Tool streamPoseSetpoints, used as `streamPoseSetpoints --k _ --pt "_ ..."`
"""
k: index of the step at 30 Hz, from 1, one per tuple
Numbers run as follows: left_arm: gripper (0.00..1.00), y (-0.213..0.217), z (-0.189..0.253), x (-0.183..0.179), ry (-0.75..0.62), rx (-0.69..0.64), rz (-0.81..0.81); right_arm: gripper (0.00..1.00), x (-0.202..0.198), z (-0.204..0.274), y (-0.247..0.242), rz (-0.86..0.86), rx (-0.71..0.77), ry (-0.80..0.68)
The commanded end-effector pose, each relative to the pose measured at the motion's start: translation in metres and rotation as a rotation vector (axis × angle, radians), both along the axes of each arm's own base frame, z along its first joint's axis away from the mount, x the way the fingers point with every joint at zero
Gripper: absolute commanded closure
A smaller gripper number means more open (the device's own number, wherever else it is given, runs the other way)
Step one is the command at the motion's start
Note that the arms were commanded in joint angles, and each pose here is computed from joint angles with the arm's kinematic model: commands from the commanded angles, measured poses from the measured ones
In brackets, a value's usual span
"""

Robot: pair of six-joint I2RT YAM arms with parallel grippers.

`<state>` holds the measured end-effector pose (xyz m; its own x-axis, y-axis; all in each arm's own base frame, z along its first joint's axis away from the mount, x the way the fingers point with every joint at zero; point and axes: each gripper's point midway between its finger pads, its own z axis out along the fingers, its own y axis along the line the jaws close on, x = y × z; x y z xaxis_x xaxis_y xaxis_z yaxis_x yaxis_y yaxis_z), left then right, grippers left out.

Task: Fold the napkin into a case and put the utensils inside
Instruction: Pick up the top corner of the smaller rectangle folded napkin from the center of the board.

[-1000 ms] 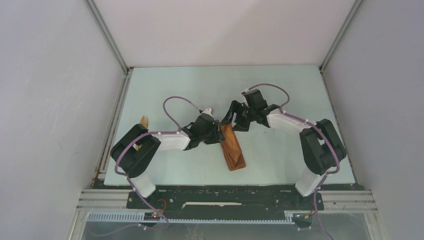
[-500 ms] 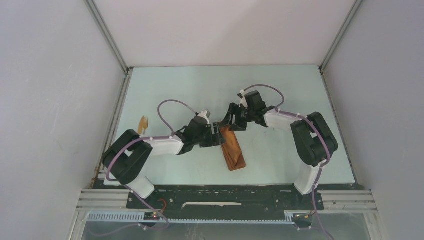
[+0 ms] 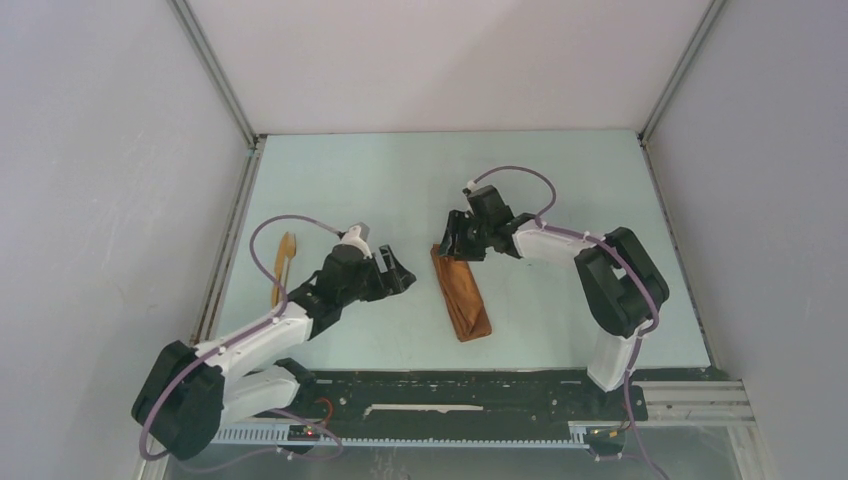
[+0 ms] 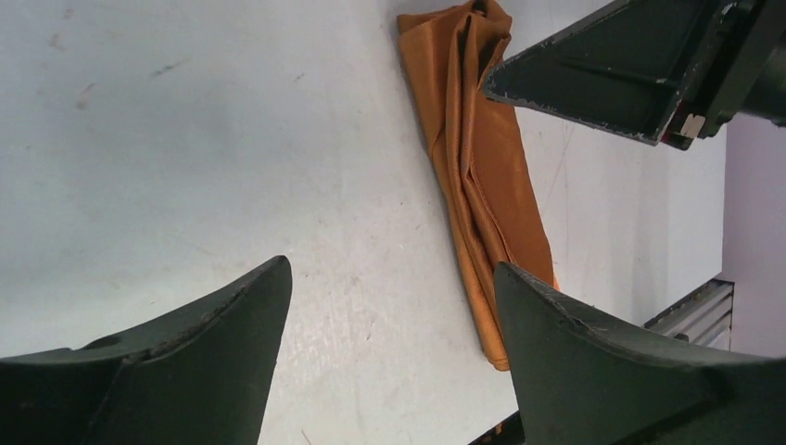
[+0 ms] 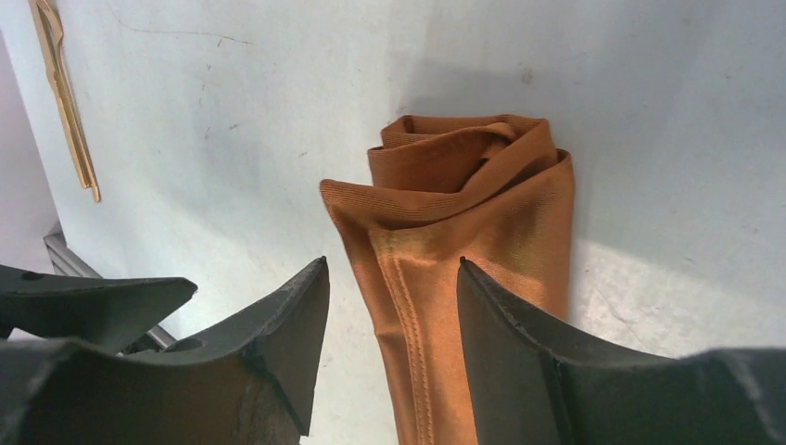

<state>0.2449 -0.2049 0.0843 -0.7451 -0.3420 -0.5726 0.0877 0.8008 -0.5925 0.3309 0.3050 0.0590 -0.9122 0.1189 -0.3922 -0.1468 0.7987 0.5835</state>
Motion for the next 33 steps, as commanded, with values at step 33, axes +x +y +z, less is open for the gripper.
streamPoseSetpoints --k 33 --pt "0.13 0.018 -0.017 -0.011 0.016 0.013 0.039 0.4 0.013 0.028 0.02 -0.06 -0.333 -0.154"
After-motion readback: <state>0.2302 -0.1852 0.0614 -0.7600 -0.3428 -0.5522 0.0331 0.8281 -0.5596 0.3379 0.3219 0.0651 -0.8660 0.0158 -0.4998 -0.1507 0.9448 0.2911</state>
